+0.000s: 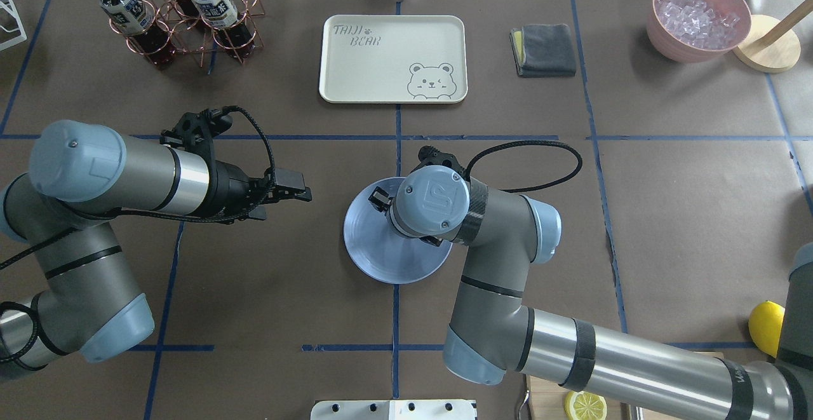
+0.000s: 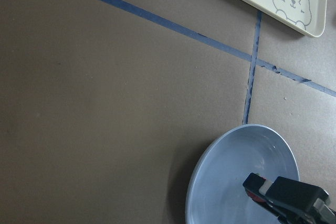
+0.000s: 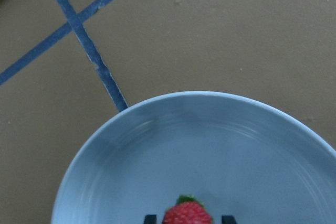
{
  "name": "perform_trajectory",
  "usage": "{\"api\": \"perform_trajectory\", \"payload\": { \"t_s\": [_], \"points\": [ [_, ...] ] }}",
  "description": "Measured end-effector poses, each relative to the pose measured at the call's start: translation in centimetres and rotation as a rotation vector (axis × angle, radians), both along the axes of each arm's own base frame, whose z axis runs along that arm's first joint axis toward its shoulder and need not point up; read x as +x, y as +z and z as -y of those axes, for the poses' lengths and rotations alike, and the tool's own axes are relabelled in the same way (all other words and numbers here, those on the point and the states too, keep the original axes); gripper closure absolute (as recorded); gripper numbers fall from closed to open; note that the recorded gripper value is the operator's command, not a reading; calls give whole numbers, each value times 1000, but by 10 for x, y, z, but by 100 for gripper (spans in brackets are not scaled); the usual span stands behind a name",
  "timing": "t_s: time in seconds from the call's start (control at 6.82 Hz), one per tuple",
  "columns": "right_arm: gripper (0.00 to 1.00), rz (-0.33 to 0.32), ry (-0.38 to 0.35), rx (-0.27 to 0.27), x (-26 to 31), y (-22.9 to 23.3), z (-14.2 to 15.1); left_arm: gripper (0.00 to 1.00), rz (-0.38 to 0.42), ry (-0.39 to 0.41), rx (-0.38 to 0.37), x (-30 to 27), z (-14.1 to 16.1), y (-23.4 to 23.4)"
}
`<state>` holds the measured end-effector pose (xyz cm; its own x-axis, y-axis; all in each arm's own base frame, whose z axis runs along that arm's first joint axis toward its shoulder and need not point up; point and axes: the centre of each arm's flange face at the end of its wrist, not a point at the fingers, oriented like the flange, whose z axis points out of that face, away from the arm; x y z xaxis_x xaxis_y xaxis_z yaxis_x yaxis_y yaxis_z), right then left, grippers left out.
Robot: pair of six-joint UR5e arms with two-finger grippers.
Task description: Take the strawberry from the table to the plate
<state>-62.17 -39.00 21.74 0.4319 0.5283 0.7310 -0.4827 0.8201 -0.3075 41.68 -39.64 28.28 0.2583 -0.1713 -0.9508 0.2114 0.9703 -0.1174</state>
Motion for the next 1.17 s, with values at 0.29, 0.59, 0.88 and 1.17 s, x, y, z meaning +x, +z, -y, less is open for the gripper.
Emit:
{"api": "perform_trajectory", "payload": {
  "t_s": [0.29,0.59,0.88,1.17],
  "points": [
    [0,5,-2,0,0,-2,-2,0,-1,0,0,0,0,0],
    [0,48,-20,-9,37,0,-3,0,5,0,6,-2,1,3],
    [0,72,-74,-17,134,41,0,0,79,37,117,-14,1,34],
    [0,-32,-212,84,250,130,0,0,219,103,345,-59,12,91]
  ]
}}
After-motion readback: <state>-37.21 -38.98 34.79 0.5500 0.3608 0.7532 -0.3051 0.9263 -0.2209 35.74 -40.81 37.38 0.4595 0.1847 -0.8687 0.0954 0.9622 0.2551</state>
